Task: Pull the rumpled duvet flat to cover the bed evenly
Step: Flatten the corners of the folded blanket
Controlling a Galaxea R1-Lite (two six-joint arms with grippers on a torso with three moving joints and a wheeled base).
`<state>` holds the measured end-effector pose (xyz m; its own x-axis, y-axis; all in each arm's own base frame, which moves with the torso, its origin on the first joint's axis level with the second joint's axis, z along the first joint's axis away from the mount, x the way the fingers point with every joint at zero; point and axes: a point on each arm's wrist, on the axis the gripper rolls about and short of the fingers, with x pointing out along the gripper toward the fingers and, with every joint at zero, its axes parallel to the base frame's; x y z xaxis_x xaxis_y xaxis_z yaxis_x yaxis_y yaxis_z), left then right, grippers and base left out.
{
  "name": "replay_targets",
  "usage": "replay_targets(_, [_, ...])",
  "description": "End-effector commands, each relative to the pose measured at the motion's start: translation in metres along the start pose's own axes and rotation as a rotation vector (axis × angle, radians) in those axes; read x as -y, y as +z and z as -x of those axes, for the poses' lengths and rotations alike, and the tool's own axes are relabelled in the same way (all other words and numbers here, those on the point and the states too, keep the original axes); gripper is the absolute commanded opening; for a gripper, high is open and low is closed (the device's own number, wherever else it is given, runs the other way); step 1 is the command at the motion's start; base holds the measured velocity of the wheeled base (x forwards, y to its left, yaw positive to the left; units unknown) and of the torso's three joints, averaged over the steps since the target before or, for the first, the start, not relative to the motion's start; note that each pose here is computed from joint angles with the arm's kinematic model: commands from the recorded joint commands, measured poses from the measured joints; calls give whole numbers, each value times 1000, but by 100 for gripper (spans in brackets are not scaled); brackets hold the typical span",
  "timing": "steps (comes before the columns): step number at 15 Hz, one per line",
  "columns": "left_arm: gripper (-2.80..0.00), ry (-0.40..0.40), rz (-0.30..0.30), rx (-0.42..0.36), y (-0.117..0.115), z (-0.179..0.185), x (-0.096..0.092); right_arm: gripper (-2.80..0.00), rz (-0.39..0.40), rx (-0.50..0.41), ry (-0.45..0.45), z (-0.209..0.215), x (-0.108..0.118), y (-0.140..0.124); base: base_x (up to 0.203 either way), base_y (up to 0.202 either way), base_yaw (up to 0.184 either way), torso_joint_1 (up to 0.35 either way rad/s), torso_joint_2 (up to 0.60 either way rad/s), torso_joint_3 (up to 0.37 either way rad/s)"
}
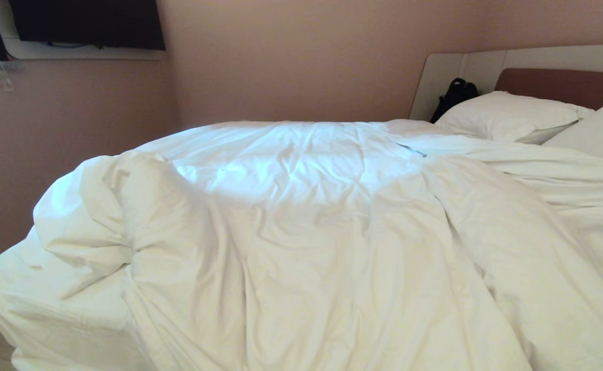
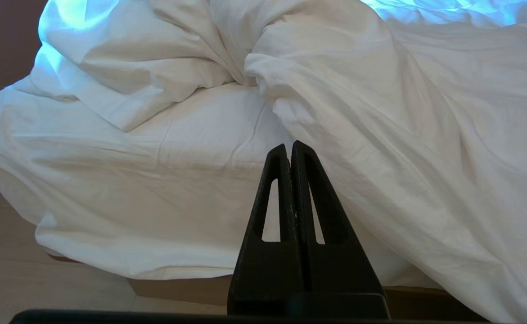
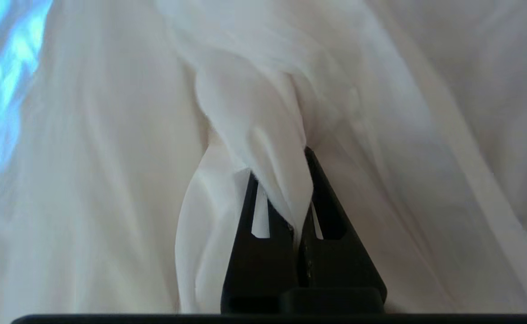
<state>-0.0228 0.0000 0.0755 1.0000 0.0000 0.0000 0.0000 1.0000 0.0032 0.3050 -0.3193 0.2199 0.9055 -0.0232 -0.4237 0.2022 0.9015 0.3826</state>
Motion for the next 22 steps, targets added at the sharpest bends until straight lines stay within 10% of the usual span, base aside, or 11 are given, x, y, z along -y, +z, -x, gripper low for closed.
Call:
replay_targets(1, [-280,0,0,0,0,0,0,-280,84,191,-261,8,1,24,0,0,0,0,0,0])
replay_targets(9, [-280,0,-1,0,0,0,0,-280,212,419,-725,5,34,36,0,0,0,0,0,0])
replay_targets(22, [-280,0,-1,0,0,0,0,-280,208,316,-784,-33,69,5,0,0,0,0,0,0])
